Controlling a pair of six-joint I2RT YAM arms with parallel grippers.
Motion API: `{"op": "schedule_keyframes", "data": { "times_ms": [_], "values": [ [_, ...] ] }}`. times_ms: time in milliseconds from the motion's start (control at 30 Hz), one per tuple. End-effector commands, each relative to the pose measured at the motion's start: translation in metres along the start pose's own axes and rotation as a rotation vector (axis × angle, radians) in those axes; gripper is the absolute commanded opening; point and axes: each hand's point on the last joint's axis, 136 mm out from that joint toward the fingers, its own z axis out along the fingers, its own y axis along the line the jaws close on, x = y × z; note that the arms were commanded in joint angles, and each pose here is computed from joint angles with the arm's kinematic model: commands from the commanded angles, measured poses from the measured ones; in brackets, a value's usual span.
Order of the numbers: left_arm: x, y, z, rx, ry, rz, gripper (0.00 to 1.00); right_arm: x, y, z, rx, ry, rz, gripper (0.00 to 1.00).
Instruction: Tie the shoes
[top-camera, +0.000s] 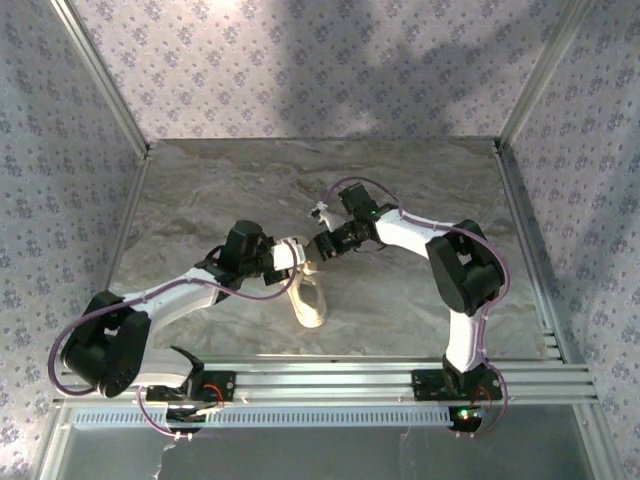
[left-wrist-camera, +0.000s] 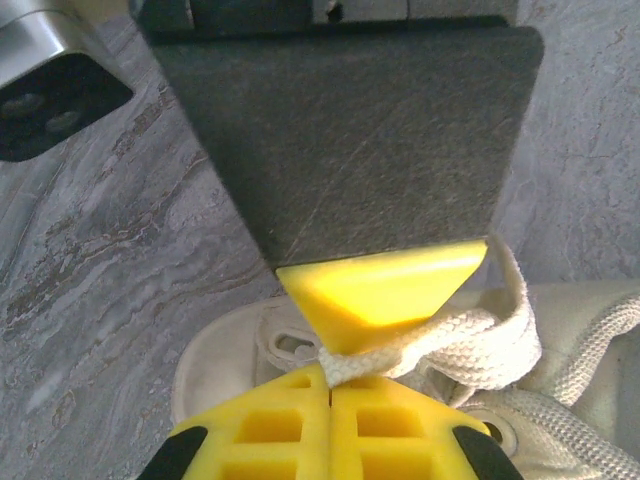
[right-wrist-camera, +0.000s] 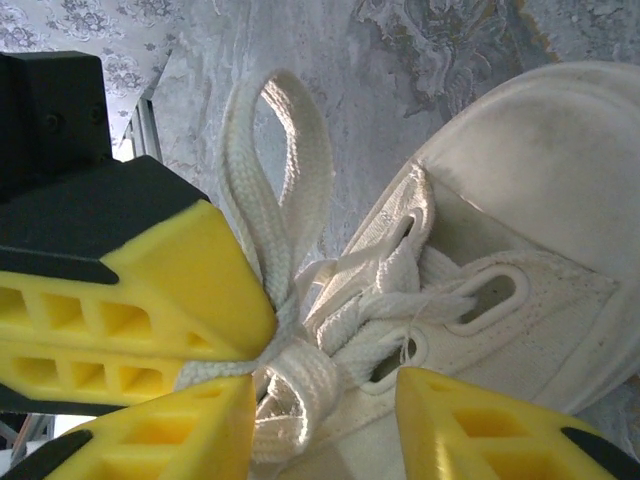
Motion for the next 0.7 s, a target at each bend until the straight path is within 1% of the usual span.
{"op": "schedule_keyframes", "data": {
  "times_ms": [0,100,167,267,367,400,433,467,500,533,600,667],
  "values": [
    [-0.007,-0.003,-0.004,0.009,-0.020,0.024,0.00,0.002,0.011,0.004,-0.043,0.040,-0.012,0.37],
    [-0.008,-0.002,-0.004,0.010,-0.019,0.026,0.00,0.005,0.011,0.007,-0.046,0.064,-0.006,0.30],
    [-0.008,-0.002,-0.004,0.013,-0.016,0.028,0.00,0.008,0.011,0.009,-0.051,0.084,0.001,0.30],
    [-0.007,-0.002,-0.004,0.011,-0.011,0.033,0.00,0.012,0.009,0.012,-0.050,0.102,0.009,0.34],
    [-0.007,-0.002,-0.004,0.011,-0.011,0.032,0.00,0.016,0.005,0.013,-0.039,0.120,0.018,0.33],
    [-0.007,-0.002,-0.004,0.011,-0.010,0.031,0.00,0.017,0.005,0.013,-0.036,0.128,0.017,0.28],
    [-0.007,-0.002,-0.004,0.011,-0.011,0.031,0.00,0.017,0.004,0.013,-0.026,0.130,0.012,0.20],
    [-0.007,-0.001,-0.004,0.010,-0.012,0.030,0.00,0.016,0.003,0.012,-0.006,0.131,0.005,0.08],
    [-0.008,-0.001,-0.004,0.009,-0.012,0.030,0.00,0.014,0.002,0.011,0.012,0.125,-0.005,0.00],
    [-0.008,-0.001,-0.005,0.010,-0.012,0.030,0.00,0.012,0.003,0.009,0.023,0.118,-0.017,0.00],
    [-0.007,-0.002,-0.005,0.012,-0.008,0.030,0.06,0.005,0.004,0.005,0.053,0.098,-0.054,0.00],
    [-0.007,-0.003,-0.008,0.014,-0.005,0.028,0.08,0.001,0.008,0.002,0.080,0.087,-0.092,0.00]
  ]
}}
